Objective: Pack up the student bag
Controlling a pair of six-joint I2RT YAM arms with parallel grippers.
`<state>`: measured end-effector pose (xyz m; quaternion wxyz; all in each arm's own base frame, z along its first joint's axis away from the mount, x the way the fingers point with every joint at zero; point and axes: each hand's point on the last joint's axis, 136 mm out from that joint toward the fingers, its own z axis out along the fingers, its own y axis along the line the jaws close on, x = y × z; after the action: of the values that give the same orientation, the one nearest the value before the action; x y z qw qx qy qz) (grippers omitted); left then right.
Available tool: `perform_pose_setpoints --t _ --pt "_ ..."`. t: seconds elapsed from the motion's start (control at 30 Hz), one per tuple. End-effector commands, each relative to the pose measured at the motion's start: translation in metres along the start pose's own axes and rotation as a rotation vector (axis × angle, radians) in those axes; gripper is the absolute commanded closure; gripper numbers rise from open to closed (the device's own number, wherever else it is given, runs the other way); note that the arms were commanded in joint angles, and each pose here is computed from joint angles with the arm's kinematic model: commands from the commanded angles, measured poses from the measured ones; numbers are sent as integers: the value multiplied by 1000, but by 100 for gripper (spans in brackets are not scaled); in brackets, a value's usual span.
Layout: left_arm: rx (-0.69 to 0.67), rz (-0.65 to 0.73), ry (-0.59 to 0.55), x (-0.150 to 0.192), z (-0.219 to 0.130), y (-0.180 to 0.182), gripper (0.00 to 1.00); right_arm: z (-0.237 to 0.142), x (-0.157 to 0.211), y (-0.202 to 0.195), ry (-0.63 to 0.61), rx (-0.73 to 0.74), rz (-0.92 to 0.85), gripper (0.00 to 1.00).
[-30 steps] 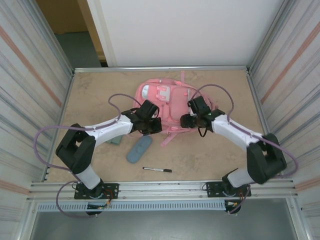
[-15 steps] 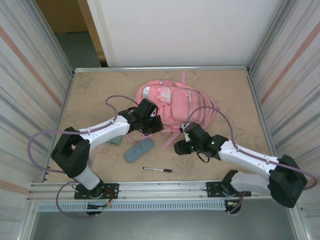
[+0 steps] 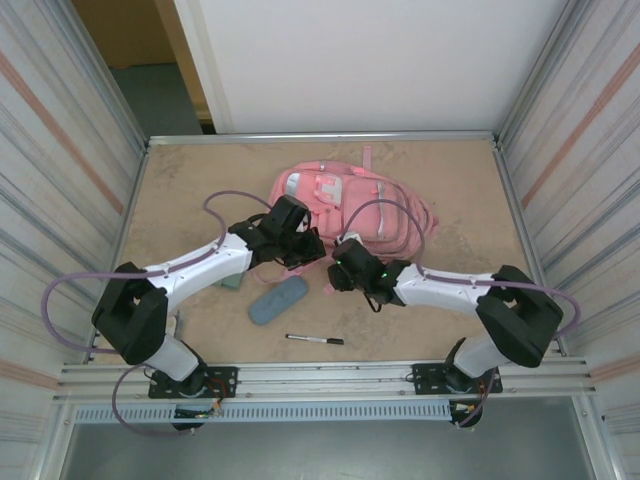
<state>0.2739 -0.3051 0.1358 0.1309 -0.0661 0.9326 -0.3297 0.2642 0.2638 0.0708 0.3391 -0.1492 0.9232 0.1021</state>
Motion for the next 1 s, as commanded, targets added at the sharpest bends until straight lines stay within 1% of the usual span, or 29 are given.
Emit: perform_pose_setpoints --t 0.0,0.1,0.2,0.3,0.4,0.5,0.57,0.63,0.8,0.97 --pt "154 44 11 -3 -14 -41 100 -4 -38 -10 -137 148 76 62" --pt "168 38 21 -5 -15 -42 100 -5 -41 -15 -157 180 103 79" --pt "157 40 4 -7 -17 -37 100 -5 -41 -15 -157 179 84 89" --pt "155 21 4 -9 -18 -30 100 -9 -34 -13 -117 148 76 99" --pt "112 38 -17 -18 -20 -17 100 -15 -20 -18 -69 129 72 100" --pt "66 28 -20 -31 -22 1 100 -18 0 -29 53 86 68 100" --pt "38 24 -28 -41 -23 14 100 -19 16 -41 137 63 99 100" --pt "10 32 -48 -51 -24 26 100 -21 26 -52 178 44 133 100" --pt "-33 31 -70 -74 -27 50 100 -28 41 -80 217 44 200 100" --pt "-42 6 -77 -102 -29 76 100 -32 46 -101 231 62 240 100"
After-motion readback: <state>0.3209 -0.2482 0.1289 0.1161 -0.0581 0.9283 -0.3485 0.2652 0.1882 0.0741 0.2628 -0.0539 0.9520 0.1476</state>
